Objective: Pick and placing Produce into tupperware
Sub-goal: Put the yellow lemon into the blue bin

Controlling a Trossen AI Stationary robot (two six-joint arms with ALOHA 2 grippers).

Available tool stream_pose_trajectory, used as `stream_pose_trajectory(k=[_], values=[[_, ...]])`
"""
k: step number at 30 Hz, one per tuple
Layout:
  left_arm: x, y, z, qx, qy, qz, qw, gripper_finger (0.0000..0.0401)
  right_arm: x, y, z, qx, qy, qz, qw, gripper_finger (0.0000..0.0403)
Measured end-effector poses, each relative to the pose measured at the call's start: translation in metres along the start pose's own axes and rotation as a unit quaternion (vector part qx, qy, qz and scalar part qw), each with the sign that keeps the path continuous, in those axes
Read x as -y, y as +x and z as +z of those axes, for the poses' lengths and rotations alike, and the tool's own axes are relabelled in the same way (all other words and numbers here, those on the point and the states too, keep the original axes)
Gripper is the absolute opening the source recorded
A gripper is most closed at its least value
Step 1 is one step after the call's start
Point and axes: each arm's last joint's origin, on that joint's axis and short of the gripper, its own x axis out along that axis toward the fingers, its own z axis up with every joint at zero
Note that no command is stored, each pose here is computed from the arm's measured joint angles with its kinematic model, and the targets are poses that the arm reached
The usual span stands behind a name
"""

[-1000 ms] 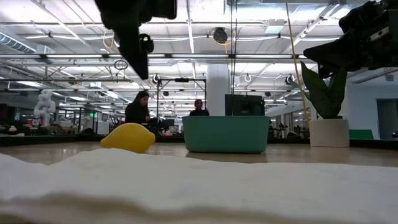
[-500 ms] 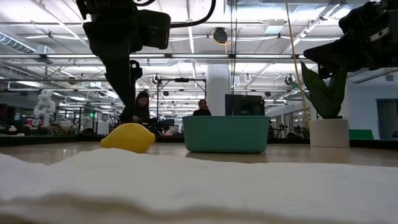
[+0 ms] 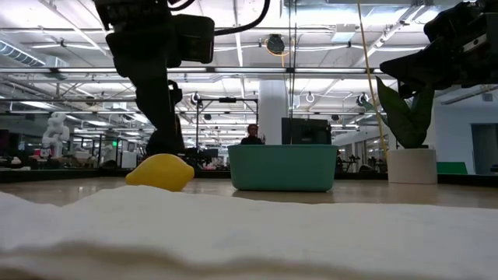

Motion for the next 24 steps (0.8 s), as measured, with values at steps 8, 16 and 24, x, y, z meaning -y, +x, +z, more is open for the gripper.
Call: stream_pose_trajectory(k=[8,16,24], values=[[0.006,0.007,-0.001,0.013,0.026,0.015,0.999,0.0335,0.0,0.0,0.0,0.0,0.0,0.0,1.0,0.0],[0.005,0.034,-0.005,-0.02,0.039,0.024,0.999,0.0335,0.0,0.0,-0.001,-0.003,0.002,0.0,1.0,0.0],[0.002,0.051,-0.008,-0.044,0.043,0.032,0.998,0.0335,0.0,0.0,-0.001,-0.004,0.002,0.0,1.0,0.0]])
